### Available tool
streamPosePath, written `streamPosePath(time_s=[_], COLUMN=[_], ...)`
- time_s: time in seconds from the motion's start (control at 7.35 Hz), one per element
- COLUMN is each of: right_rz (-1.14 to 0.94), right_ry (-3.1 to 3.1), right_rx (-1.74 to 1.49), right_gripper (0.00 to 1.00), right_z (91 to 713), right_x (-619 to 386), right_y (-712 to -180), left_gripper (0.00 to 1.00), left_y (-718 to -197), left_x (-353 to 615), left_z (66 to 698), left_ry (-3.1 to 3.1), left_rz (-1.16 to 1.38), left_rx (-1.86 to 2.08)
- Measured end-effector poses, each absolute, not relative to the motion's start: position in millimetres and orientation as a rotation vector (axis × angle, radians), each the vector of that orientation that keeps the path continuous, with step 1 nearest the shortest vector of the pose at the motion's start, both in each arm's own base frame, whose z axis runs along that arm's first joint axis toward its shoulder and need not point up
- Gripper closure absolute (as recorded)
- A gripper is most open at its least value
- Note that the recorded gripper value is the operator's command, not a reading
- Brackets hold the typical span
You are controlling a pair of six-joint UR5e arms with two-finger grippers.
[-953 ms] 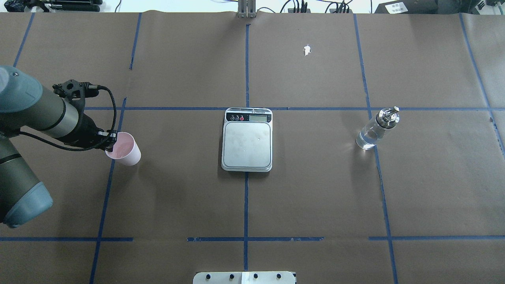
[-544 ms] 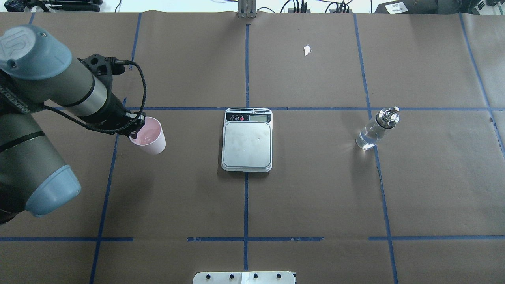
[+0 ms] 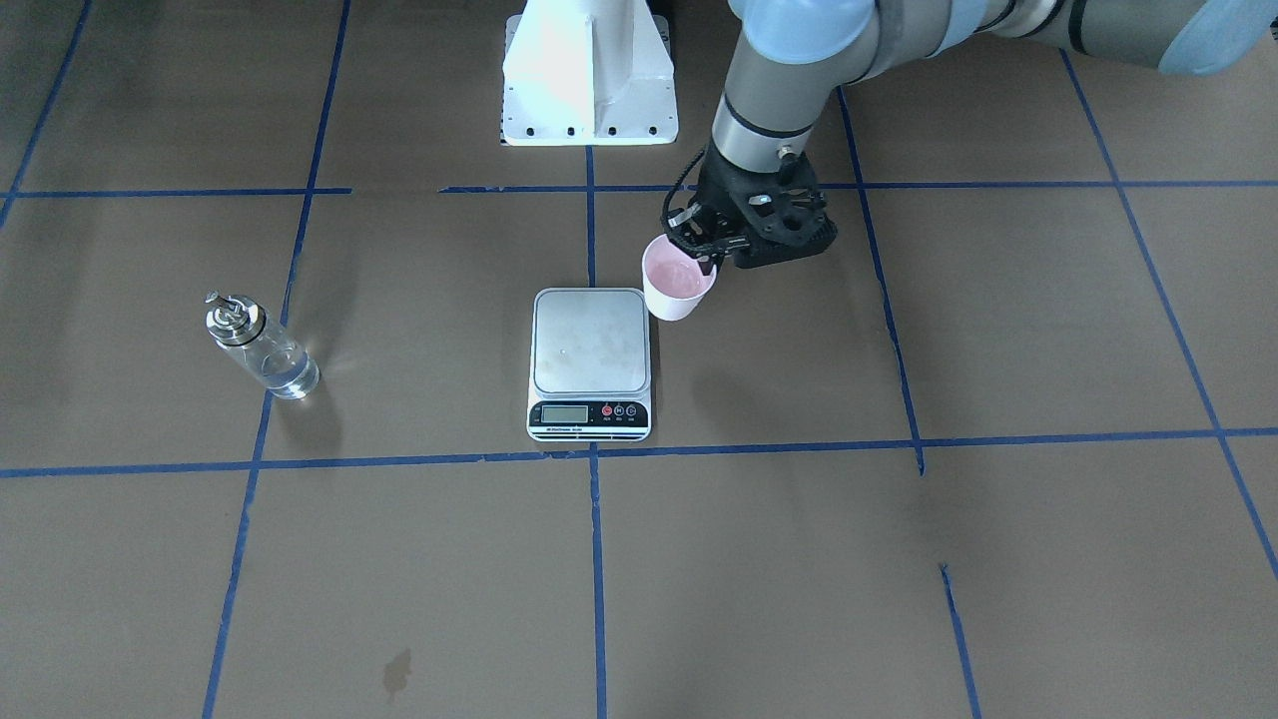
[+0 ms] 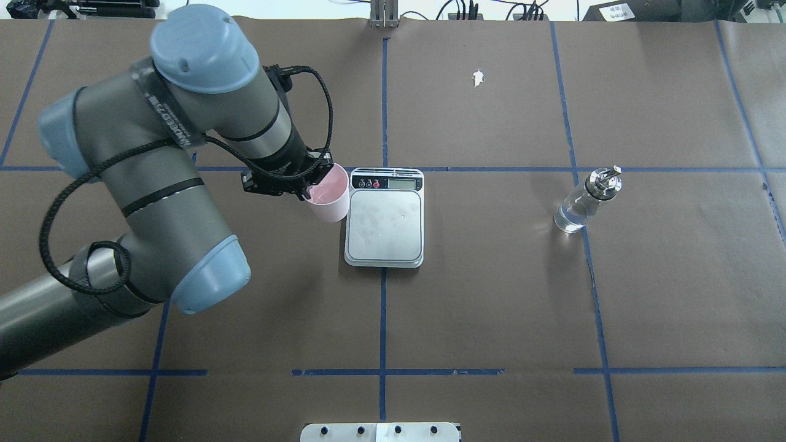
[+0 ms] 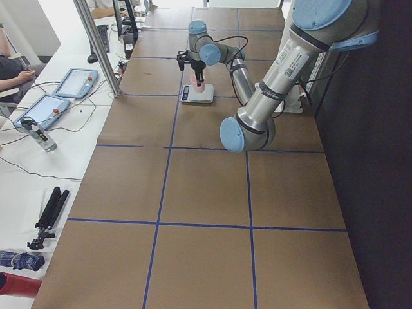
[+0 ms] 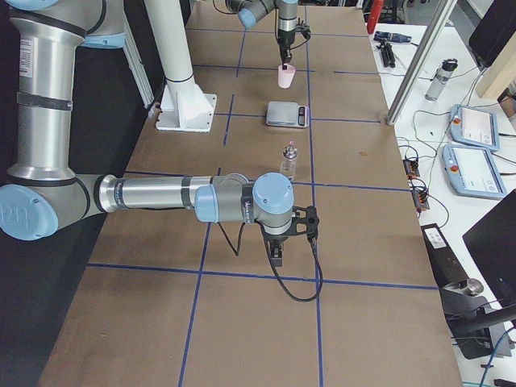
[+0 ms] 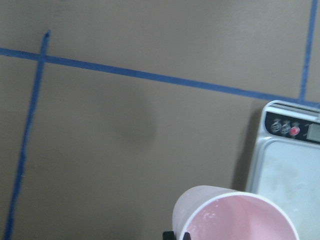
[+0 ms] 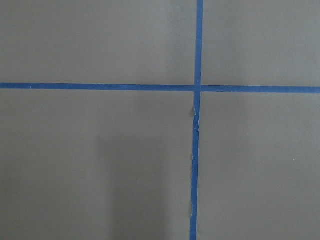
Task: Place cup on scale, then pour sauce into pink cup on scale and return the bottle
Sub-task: 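Carry the pink cup with the left gripper onto the scale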
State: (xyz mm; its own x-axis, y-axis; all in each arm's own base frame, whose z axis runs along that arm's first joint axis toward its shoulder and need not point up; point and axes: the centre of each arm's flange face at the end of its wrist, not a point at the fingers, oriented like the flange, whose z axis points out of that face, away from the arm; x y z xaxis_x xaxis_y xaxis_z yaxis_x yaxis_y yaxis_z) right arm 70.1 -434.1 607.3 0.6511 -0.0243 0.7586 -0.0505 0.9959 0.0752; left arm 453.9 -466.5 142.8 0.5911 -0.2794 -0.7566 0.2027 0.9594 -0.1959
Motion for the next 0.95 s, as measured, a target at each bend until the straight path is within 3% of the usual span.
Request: streamPosePath(time_s=[0.95], right_rz=[0.012], right_ry=[-0.866], right_rx=[0.100], right_gripper=[0.00], right_z=[603], right_x=[70], right_y=[-435], left_gripper=[1.00], left_y=[-475], left_x=[538], left_z=[139], left_ry=[0.908], left_rz=[-0.321], left_rx=[-0.113])
